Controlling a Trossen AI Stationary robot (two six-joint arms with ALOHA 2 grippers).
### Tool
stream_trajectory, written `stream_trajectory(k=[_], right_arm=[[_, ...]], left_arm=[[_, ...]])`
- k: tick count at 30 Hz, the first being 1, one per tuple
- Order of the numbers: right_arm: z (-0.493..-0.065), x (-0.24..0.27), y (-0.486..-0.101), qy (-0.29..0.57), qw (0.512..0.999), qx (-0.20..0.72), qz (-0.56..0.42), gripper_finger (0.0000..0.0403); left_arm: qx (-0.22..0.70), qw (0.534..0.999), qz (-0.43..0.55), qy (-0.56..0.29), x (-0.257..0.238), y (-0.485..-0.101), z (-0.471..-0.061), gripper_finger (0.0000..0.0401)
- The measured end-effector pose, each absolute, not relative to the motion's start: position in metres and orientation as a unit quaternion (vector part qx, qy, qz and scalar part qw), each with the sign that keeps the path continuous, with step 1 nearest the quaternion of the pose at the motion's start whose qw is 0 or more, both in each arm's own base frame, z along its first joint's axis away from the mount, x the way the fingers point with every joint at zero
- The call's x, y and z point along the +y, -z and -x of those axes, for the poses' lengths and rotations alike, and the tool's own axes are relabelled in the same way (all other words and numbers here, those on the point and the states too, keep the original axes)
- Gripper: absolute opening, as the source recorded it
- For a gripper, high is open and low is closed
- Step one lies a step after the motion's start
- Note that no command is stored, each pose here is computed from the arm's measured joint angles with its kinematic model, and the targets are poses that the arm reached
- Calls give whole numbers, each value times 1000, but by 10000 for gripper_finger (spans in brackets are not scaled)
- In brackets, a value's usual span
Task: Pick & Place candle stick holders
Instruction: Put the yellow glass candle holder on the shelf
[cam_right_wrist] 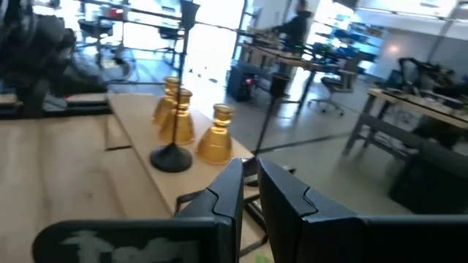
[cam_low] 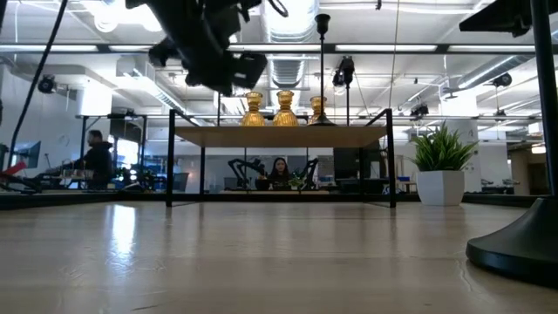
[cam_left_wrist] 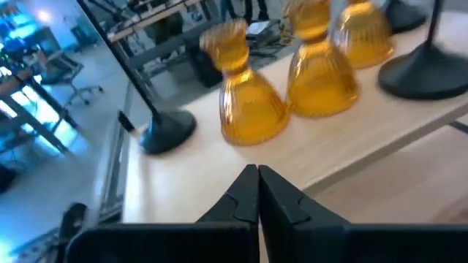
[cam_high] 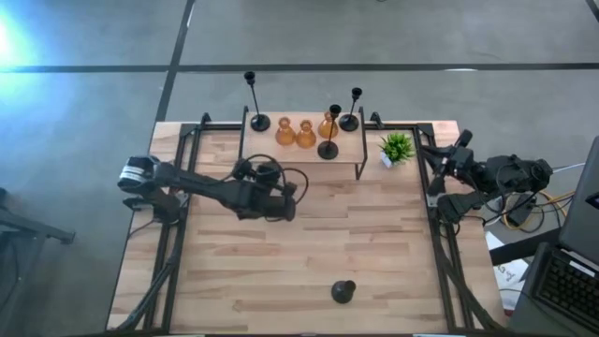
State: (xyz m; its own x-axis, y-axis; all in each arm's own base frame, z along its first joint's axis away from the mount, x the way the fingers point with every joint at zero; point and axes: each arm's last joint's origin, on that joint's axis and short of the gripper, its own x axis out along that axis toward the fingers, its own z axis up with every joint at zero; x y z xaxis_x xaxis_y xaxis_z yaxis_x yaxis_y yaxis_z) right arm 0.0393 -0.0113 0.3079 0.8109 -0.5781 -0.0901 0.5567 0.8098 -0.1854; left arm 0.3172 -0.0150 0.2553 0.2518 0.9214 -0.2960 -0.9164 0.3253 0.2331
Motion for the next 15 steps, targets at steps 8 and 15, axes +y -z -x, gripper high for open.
stream_trajectory(k=[8, 15], right_arm=[[-38, -12, -308, 325, 941, 67, 65, 38], [-38, -12, -308, 325, 941, 68, 66, 38]], left_arm=[[158, 870, -2, -467, -2, -250, -316, 2], [69, 925, 56, -370, 38, -258, -290, 1]])
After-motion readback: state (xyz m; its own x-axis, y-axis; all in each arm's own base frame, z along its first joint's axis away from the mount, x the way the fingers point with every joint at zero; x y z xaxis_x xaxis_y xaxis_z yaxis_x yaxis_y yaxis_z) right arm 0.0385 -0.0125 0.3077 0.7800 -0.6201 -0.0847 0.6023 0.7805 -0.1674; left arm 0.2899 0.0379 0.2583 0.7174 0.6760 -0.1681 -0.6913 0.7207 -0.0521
